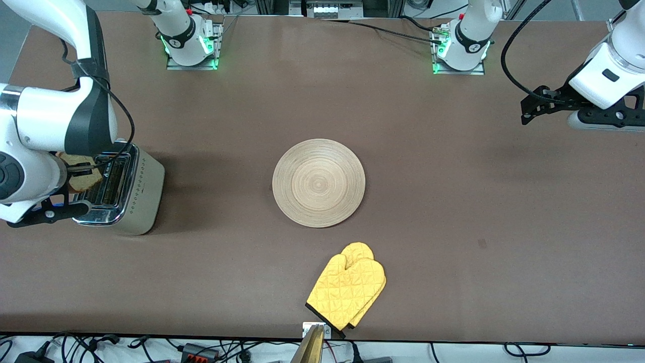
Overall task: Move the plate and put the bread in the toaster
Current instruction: 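Lower the bread slice into the toaster slot with the right gripper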
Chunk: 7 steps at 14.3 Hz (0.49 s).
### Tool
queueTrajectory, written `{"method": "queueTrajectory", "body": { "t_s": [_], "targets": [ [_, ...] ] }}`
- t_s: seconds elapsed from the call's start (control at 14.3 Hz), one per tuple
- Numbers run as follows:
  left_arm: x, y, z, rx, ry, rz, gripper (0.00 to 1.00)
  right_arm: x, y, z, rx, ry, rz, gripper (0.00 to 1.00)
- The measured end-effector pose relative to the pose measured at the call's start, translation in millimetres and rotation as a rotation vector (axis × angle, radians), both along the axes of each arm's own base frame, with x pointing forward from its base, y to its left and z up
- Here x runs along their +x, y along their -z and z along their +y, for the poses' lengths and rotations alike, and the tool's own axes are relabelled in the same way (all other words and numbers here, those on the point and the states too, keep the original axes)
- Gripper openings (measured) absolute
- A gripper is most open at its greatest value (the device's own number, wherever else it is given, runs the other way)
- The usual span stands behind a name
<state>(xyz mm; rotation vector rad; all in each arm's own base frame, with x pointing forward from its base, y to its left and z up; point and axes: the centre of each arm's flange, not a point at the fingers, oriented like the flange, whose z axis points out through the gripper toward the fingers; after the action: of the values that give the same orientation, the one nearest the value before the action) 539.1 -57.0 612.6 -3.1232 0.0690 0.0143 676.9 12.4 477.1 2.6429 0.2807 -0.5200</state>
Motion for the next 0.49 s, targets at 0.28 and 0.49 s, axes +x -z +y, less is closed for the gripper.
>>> {"method": "queueTrajectory", "body": {
  "t_s": [0.28, 0.49],
  "targets": [
    [0.0, 0.0, 0.1, 0.000, 0.000, 0.000, 1.00, 1.3, 0.2, -15.1, 0.070, 0.142, -0.020, 0.09],
    [-0.1, 0.0, 0.1, 0.000, 0.000, 0.001, 1.00, 1.7, -1.2, -12.1, 0.071, 0.163, -0.032, 0.09]
  ]
}}
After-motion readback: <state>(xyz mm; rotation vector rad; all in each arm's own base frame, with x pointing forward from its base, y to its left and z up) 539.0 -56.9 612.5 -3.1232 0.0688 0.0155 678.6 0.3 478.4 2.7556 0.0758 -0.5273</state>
